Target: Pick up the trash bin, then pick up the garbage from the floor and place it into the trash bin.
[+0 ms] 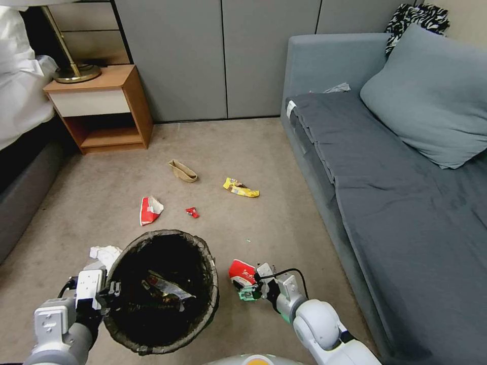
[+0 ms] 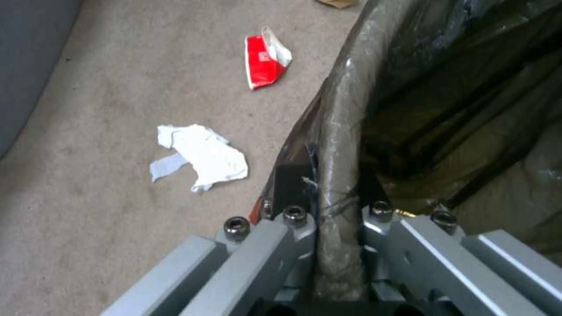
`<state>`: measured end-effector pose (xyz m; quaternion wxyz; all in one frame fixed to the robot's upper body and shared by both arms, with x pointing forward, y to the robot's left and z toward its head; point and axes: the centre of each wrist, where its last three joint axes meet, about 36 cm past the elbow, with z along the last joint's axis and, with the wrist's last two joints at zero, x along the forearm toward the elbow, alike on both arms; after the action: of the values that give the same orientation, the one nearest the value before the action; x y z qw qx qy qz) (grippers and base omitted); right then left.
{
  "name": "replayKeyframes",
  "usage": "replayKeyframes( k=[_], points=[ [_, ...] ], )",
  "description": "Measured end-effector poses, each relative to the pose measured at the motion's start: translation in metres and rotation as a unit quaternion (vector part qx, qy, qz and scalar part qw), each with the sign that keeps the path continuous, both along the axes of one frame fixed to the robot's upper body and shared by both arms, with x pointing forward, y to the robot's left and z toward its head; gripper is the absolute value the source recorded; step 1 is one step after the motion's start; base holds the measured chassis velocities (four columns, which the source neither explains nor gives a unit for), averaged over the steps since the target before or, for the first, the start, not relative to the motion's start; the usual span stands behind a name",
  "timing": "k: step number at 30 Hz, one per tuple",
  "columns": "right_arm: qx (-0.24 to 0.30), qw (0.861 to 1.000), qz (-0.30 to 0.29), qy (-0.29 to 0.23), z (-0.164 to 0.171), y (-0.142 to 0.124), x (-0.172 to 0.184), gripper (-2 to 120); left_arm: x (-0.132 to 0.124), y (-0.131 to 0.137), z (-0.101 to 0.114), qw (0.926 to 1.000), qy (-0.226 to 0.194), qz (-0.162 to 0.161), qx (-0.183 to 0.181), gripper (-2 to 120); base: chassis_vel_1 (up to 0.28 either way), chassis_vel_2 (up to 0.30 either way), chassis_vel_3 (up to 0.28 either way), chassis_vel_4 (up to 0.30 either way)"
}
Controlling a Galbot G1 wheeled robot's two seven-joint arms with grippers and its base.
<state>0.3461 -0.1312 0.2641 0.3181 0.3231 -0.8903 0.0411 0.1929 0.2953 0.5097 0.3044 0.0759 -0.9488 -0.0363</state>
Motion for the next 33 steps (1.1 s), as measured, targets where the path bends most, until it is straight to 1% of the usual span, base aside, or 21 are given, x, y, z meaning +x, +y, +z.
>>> replayKeyframes(
  k=[9,20,21,22,24,25,27,28,29,32,33],
  points=[
    [-0.019,1.000,0.006,0.014,-0.027,0.007,0.011,100,-0.001,0.000,-0.001,1.0000,0.002,0.000,0.002,1,0.000,0.000,0.000,0.000],
    [-0.028,0.999,0.008,0.027,-0.047,0.011,0.015,100,-0.001,0.001,0.000,1.0000,0.004,-0.001,0.005,1,0.000,0.000,0.000,0.000],
    [-0.029,0.999,0.008,0.029,-0.049,0.012,0.015,98,-0.001,0.001,0.000,1.0000,0.004,-0.001,0.005,1,0.000,0.000,0.000,0.000],
    [-0.029,0.999,0.008,0.029,-0.049,0.012,0.015,98,-0.001,0.001,0.000,1.0000,0.004,-0.001,0.005,1,0.000,0.000,0.000,0.000],
    [-0.032,0.999,0.007,0.032,-0.054,0.012,0.015,88,-0.001,0.000,0.000,1.0000,0.004,-0.001,0.005,1,0.000,0.000,0.000,0.000],
    [-0.032,0.999,0.007,0.032,-0.054,0.012,0.015,88,-0.001,0.000,0.000,1.0000,0.004,-0.001,0.005,1,0.000,0.000,0.000,0.000],
    [-0.035,0.999,0.004,0.037,-0.059,0.012,0.015,76,-0.001,0.000,0.000,1.0000,0.005,0.000,0.005,1,0.000,0.000,0.000,0.000],
    [-0.036,0.999,0.004,0.038,-0.060,0.011,0.015,73,-0.001,0.000,-0.001,1.0000,0.005,0.000,0.005,1,0.000,0.000,0.000,0.000],
    [-0.036,0.999,0.004,0.038,-0.060,0.011,0.015,73,-0.001,0.000,-0.001,1.0000,0.005,0.000,0.005,1,0.000,0.000,0.000,0.000],
    [-0.039,0.999,0.000,0.038,-0.063,0.010,0.016,58,-0.002,0.000,-0.001,1.0000,0.006,0.001,0.006,1,0.000,0.000,0.000,0.000],
    [-0.039,0.999,0.000,0.038,-0.063,0.010,0.016,58,-0.002,0.000,-0.001,1.0000,0.006,0.001,0.006,1,0.000,0.000,0.000,0.000]
  ],
)
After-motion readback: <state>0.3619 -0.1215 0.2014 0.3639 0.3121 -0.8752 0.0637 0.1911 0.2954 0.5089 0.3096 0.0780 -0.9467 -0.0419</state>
